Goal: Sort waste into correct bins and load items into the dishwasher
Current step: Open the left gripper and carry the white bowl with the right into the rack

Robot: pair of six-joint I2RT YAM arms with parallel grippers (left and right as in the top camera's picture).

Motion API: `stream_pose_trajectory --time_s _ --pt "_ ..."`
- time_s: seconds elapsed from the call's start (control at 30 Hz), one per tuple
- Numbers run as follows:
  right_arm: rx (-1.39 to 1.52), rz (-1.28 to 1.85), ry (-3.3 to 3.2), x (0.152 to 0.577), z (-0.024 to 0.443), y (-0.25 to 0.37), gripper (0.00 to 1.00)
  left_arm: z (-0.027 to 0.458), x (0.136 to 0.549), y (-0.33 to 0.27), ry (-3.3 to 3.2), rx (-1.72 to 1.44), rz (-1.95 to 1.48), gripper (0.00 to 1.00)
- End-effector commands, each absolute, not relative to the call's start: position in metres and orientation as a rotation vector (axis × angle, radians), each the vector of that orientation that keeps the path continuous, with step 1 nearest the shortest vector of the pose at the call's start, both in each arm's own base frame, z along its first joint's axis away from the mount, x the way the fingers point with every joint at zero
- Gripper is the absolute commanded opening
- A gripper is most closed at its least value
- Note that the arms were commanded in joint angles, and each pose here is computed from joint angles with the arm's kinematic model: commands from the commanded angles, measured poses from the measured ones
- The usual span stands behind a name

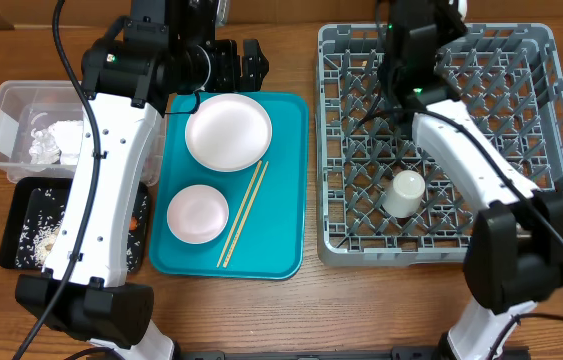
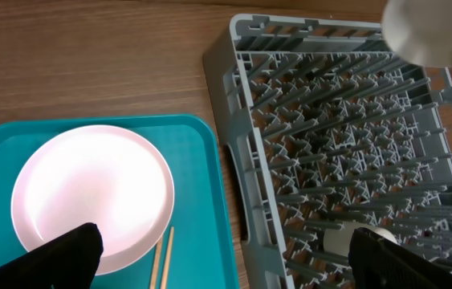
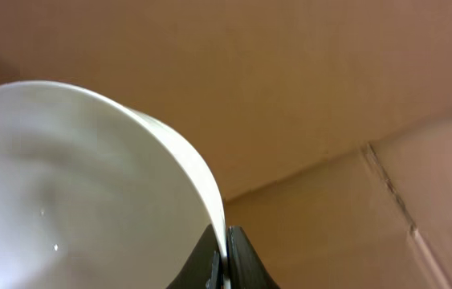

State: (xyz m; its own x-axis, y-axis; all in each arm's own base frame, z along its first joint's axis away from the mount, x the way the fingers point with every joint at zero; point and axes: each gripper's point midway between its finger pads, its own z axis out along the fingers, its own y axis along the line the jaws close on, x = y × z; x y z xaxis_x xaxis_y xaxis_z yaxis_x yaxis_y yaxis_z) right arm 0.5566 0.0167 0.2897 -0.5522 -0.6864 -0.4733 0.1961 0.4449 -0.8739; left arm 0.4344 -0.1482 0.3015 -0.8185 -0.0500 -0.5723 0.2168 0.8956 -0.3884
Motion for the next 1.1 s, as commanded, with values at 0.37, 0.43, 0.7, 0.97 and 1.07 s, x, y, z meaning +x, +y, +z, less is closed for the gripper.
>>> stream_pose_trajectory --time_s 0.37,0.43,0.7,0.97,1.07 --pt "-0.775 -1.418 1.766 0.597 0.215 0.032 0.04 0.313 0.435 -0.148 2.432 0.134 -0.589 1.0" --pt "-0.817 -1.45 1.753 0.599 0.212 0.033 0.04 0.313 0.435 -0.148 2.432 0.134 -0.589 1.0" --pt "-0.858 -1.478 1.76 0.601 0.207 0.025 0.04 0.313 0.435 -0.148 2.432 0.134 -0.589 1.0" --pt "-0.804 -1.428 1.795 0.599 0.2 0.025 0.04 0.313 0.435 -0.148 2.432 0.134 -0.589 1.0" --pt "-0.807 -1.423 1.822 0.595 0.193 0.028 0.04 0.313 0.435 -0.148 2.432 0.134 -0.589 1.0"
